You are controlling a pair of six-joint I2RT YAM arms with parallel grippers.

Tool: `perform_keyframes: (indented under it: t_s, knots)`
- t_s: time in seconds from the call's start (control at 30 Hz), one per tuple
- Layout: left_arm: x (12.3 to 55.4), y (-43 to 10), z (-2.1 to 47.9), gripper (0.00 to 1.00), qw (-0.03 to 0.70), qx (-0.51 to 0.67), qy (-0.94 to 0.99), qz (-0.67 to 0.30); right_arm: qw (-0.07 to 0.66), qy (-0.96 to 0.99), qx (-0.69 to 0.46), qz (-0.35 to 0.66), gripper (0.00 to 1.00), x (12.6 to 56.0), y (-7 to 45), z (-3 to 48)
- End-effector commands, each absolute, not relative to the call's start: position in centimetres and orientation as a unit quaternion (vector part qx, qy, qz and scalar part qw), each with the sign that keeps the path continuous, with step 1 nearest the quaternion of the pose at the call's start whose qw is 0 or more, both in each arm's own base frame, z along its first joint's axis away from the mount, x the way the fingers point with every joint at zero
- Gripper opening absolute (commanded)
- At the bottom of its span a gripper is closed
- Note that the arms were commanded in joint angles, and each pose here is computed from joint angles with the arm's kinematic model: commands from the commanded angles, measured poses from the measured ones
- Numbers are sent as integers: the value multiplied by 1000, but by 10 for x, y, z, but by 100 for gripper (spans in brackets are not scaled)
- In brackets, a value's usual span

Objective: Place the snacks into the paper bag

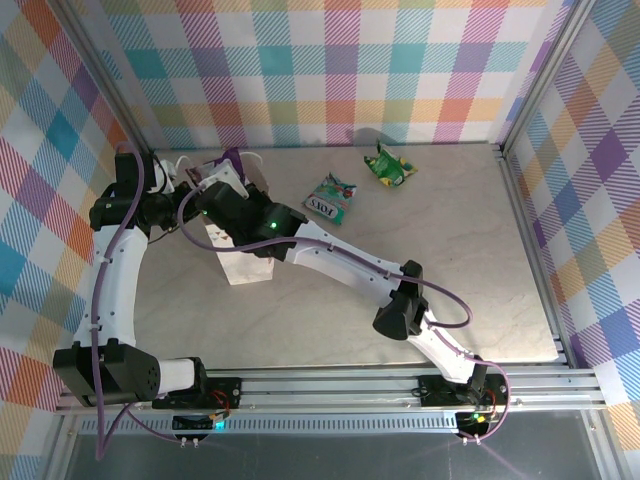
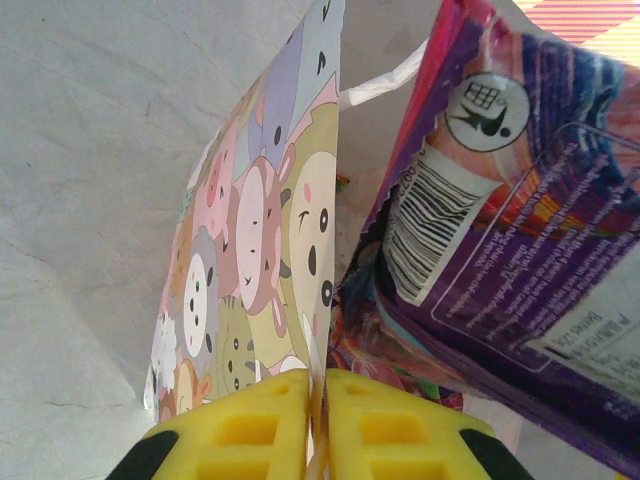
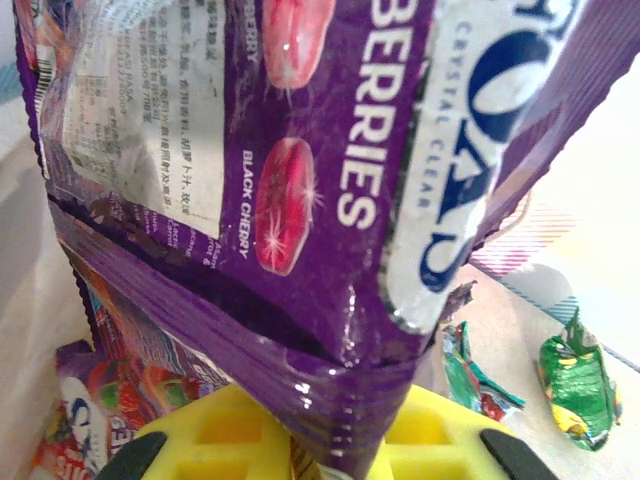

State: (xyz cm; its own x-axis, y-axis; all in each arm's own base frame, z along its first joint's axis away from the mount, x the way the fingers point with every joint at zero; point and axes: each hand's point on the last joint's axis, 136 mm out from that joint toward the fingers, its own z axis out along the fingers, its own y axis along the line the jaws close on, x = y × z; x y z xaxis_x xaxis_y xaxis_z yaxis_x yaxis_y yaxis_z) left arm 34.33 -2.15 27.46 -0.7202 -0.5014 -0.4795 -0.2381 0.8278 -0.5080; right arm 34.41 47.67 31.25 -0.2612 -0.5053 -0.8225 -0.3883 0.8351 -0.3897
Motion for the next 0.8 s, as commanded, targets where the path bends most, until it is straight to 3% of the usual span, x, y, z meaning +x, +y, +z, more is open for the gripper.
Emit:
perform_keyframes:
  t_s: [0.0, 0.77]
  knots:
    - [337, -24, 270, 12, 303, -197, 908, -210, 560, 790, -238, -72, 16, 357, 458, 333]
    - [341, -24, 264, 12, 299, -198, 909, -210, 542, 794, -256, -103, 21, 372, 450, 314]
